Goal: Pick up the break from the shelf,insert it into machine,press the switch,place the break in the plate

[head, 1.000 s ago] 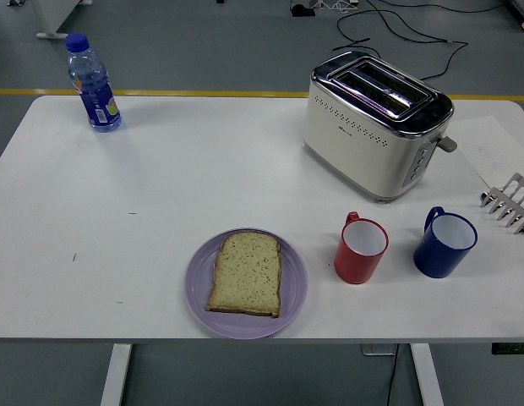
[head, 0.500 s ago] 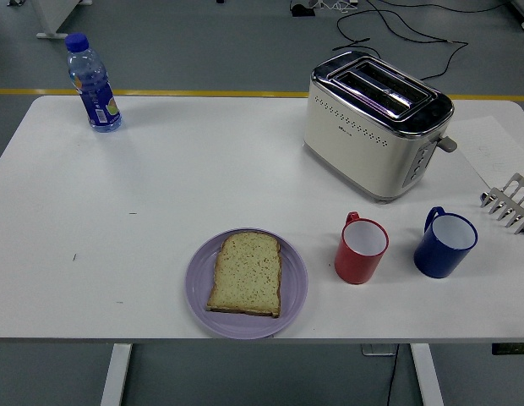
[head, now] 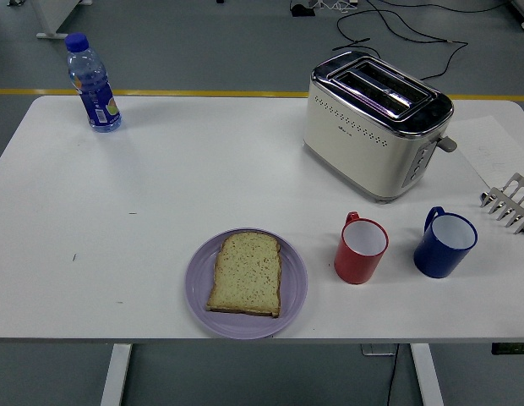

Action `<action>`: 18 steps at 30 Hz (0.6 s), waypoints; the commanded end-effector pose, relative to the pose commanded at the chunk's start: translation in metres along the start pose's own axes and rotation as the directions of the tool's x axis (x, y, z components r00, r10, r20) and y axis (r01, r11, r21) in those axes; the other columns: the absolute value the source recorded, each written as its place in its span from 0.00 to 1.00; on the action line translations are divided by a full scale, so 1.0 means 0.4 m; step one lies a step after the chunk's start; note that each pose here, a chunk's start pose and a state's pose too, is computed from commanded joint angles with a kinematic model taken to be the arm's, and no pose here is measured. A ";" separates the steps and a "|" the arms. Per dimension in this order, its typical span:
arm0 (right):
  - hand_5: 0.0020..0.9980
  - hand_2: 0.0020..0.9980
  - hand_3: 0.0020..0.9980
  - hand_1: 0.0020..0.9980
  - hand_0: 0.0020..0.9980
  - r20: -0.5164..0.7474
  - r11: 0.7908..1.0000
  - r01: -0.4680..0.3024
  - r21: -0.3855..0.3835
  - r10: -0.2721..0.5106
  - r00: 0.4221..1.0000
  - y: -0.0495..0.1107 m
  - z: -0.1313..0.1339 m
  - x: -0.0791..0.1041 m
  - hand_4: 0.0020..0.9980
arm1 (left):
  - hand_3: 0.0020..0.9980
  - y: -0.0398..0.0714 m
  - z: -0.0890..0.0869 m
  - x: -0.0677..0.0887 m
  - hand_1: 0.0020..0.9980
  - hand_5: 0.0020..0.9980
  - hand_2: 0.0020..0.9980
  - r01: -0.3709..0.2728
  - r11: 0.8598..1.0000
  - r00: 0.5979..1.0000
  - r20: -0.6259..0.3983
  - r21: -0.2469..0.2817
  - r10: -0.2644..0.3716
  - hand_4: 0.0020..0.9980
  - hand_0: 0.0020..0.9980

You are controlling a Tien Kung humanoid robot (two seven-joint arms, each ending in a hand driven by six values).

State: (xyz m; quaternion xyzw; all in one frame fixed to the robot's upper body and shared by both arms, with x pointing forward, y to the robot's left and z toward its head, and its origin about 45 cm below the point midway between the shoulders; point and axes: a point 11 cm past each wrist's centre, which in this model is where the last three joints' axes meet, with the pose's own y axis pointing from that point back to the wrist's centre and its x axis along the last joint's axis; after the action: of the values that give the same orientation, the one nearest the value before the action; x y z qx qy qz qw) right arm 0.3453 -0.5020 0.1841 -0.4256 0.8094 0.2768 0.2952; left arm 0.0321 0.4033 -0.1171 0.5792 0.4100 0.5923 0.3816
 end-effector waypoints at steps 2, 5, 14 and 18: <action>0.24 0.72 0.64 0.71 0.76 0.002 1.000 -0.001 0.000 0.001 1.000 0.000 0.000 0.000 0.44 | 0.64 0.000 0.000 -0.001 0.58 1.00 0.62 0.000 1.000 1.000 0.000 0.000 0.000 0.36 0.66; 0.24 0.72 0.64 0.71 0.76 0.004 1.000 -0.003 0.000 0.003 1.000 0.000 0.001 0.001 0.44 | 0.64 0.000 0.001 -0.001 0.58 1.00 0.62 0.001 1.000 1.000 0.000 -0.001 -0.001 0.36 0.66; 0.24 0.72 0.64 0.71 0.76 0.007 1.000 -0.004 0.003 0.004 1.000 -0.001 -0.002 0.000 0.43 | 0.64 0.001 0.008 -0.002 0.58 1.00 0.62 0.002 1.000 1.000 -0.002 -0.006 -0.002 0.36 0.66; 0.24 0.72 0.64 0.71 0.76 0.006 1.000 -0.005 0.002 0.005 1.000 -0.001 -0.001 0.002 0.43 | 0.64 0.001 0.010 -0.003 0.58 1.00 0.62 0.003 1.000 1.000 -0.001 -0.008 -0.003 0.36 0.66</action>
State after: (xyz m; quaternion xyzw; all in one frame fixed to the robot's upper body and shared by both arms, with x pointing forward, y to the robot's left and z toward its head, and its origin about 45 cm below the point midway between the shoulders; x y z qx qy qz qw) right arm 0.3452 -0.5028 0.1838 -0.4224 0.8098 0.2781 0.2973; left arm 0.0362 0.4021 -0.1170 0.5768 0.4086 0.5935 0.3847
